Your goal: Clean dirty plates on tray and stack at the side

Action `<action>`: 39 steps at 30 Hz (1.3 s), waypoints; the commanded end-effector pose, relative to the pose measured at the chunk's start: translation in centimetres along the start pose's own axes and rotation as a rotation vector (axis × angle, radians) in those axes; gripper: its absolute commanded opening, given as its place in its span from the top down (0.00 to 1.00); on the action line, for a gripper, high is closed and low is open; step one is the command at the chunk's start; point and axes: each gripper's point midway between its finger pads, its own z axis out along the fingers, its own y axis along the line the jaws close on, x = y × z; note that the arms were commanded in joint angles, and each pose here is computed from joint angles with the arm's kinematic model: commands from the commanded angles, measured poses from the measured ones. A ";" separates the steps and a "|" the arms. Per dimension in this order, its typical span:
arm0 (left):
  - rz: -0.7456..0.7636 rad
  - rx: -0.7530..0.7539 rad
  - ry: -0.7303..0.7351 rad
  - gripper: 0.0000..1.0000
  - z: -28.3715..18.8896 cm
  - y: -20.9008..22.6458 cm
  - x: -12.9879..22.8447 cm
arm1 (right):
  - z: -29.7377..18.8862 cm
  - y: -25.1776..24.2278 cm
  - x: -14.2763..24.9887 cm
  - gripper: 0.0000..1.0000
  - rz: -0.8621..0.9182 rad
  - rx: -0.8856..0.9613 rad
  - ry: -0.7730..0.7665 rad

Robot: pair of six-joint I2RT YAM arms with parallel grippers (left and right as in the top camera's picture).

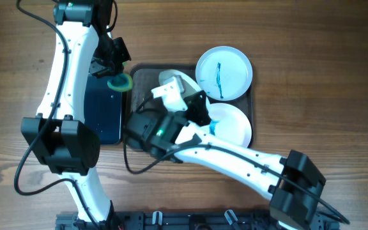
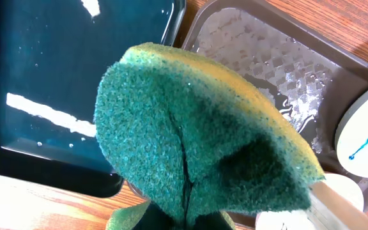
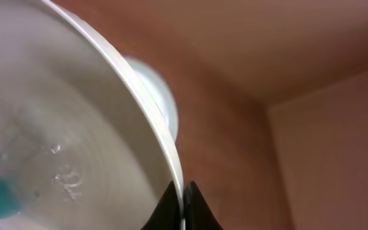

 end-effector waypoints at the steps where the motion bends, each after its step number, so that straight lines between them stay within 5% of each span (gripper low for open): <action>1: -0.017 -0.001 -0.034 0.96 -0.9 0.2 -0.4 | -1.9 -2.0 -2.1 0.96 0.048 0.093 -0.141; 12: -0.018 0.001 -0.038 0.96 -0.9 0.1 -0.5 | -2.7 -2.7 -2.1 0.96 0.121 0.024 -0.122; 23: -0.016 0.004 -0.029 0.96 -0.6 -0.9 0.1 | -0.2 3.0 2.1 0.96 0.213 -0.706 0.396; 31: -0.041 0.008 -0.030 0.96 -0.5 -2.1 0.7 | 7.7 -5.2 3.4 0.96 0.543 -0.956 0.560; 39: -0.017 0.028 -0.053 0.96 -0.5 -3.9 1.0 | 17.1 -16.6 14.7 0.96 0.956 -0.718 0.787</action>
